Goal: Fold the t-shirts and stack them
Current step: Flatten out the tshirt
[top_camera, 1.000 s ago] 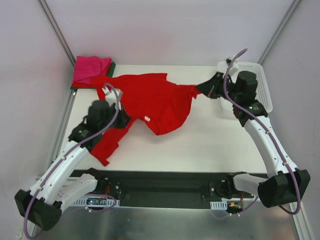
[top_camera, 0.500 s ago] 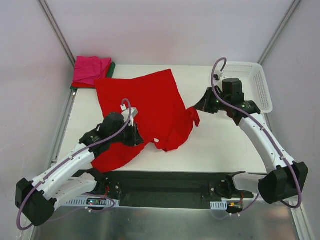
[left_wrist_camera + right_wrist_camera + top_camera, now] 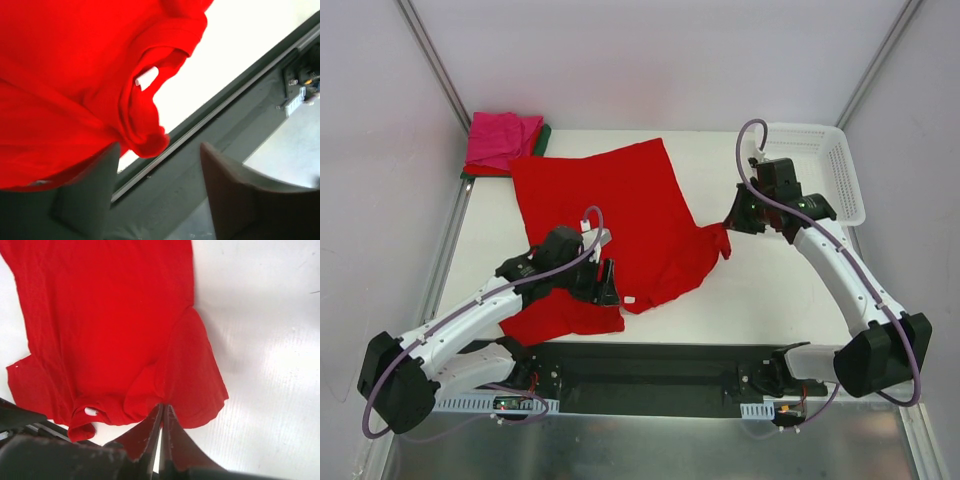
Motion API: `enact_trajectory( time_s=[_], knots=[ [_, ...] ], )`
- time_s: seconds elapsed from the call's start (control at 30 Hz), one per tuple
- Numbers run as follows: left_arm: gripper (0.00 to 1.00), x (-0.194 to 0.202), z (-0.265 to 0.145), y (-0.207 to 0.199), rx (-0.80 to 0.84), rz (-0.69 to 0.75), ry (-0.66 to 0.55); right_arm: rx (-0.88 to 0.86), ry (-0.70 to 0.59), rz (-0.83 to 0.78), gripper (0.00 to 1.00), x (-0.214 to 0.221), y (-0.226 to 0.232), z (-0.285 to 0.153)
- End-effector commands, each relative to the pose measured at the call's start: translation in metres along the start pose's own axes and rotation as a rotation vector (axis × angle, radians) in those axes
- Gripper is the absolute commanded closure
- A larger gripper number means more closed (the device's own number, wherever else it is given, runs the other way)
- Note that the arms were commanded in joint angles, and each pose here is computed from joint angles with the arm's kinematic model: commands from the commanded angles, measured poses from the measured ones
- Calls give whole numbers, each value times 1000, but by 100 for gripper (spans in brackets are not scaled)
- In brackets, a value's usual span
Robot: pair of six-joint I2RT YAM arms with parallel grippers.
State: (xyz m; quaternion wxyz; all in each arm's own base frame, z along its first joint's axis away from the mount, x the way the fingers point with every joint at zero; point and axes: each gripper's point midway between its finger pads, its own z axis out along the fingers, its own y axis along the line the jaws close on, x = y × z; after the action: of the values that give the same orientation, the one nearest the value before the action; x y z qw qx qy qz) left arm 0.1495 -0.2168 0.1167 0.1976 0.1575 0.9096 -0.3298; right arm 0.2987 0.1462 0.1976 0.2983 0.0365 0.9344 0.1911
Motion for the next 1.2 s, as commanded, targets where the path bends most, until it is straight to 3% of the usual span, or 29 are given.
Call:
enact_trajectory(
  time_s=[0.0,0.03,0.13,0.3,0.57,0.77,0.93,1.17],
  knots=[
    [16,-2,-6,-15,40,31,19,135,-54,-16,90,-15,-18,-9],
    [1,-7,-8,-18,42,41,7,144,-56,-20,91,-16,-19,-9],
    [1,-24,-22,-27,34,72,-49,158,-65,-20,99,-19,-19,-8],
    [1,-74,-49,-38,-31,163,-199,152,-52,-23,99,-17,-18,-4],
    [1,-144,-50,-38,-167,278,-291,159,-62,-37,99,-14,-20,-9],
    [1,-216,-24,-35,-283,418,-319,159,-53,-36,99,-5,-22,-10],
    [1,-265,25,-6,-422,508,-287,162,-55,-31,99,0,-25,-12],
    [1,-349,55,37,-434,454,-386,142,-72,-29,99,2,-23,-18]
  ],
)
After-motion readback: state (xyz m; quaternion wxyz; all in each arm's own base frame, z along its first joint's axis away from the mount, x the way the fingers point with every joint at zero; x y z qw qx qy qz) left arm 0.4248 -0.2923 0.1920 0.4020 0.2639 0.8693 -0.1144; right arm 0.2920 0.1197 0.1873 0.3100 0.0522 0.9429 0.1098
